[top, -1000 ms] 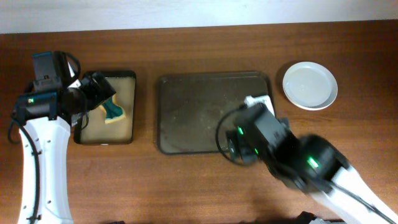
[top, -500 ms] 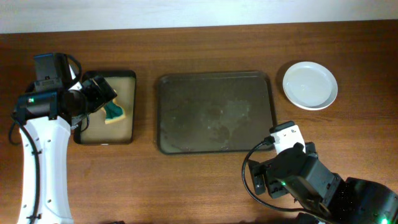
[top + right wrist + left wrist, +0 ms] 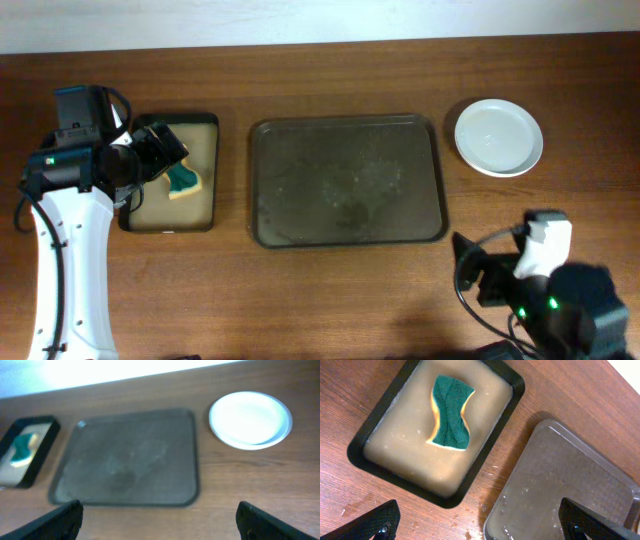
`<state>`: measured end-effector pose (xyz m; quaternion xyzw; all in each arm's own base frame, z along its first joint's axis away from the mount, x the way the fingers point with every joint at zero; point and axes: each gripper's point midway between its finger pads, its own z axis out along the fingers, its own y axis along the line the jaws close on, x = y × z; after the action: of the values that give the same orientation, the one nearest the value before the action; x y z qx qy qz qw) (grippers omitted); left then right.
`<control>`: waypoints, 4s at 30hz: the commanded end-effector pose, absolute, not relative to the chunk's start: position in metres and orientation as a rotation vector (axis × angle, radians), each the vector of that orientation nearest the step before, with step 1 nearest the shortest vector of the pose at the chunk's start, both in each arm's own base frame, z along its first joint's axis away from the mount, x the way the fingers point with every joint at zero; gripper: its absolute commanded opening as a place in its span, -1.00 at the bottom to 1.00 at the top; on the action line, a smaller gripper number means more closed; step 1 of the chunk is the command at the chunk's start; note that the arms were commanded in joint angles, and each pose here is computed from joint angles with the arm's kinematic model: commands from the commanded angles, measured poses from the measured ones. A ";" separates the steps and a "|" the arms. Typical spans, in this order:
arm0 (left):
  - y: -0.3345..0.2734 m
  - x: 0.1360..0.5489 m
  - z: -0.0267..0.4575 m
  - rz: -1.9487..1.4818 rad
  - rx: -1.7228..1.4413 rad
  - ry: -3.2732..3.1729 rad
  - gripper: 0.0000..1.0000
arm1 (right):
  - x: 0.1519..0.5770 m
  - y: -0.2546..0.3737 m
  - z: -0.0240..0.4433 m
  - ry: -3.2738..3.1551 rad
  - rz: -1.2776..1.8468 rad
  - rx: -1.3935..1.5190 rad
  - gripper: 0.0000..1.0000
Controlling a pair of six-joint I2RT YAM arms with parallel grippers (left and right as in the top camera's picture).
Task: Clean dirty plates on tray and stack at the side
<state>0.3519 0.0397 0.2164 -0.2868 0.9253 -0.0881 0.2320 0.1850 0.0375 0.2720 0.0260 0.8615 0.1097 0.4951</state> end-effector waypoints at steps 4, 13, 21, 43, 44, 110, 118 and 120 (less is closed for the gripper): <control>0.040 0.353 0.217 -0.248 -0.779 2.545 0.99 | 0.175 0.013 0.241 1.895 0.217 0.143 0.97; 0.040 0.353 0.217 -0.248 -0.779 2.545 0.99 | 0.208 0.016 0.219 1.715 0.250 0.090 0.97; 0.040 0.353 0.217 -0.248 -0.779 2.545 0.99 | 0.234 0.014 0.178 1.687 0.244 0.085 0.97; 0.040 0.353 0.217 -0.248 -0.779 2.545 0.99 | 0.246 -0.006 0.156 1.645 0.076 0.126 0.97; 0.040 0.353 0.217 -0.248 -0.779 2.545 0.99 | 0.246 -0.006 0.155 1.646 0.076 0.126 0.97; 0.024 0.245 0.158 0.002 -0.197 1.631 0.99 | 0.246 -0.006 0.155 1.646 0.076 0.126 0.97; 0.023 0.245 0.158 0.001 -0.196 1.631 0.99 | 0.246 -0.006 0.155 1.646 0.076 0.126 0.97; 0.018 0.245 0.157 0.036 -0.107 1.643 0.99 | 0.246 -0.006 0.155 1.646 0.076 0.126 0.97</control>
<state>0.2446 0.0253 0.1596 -0.0965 0.7265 0.0012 0.6804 0.2459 -0.0052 0.1590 0.0557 0.7309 0.0367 0.6793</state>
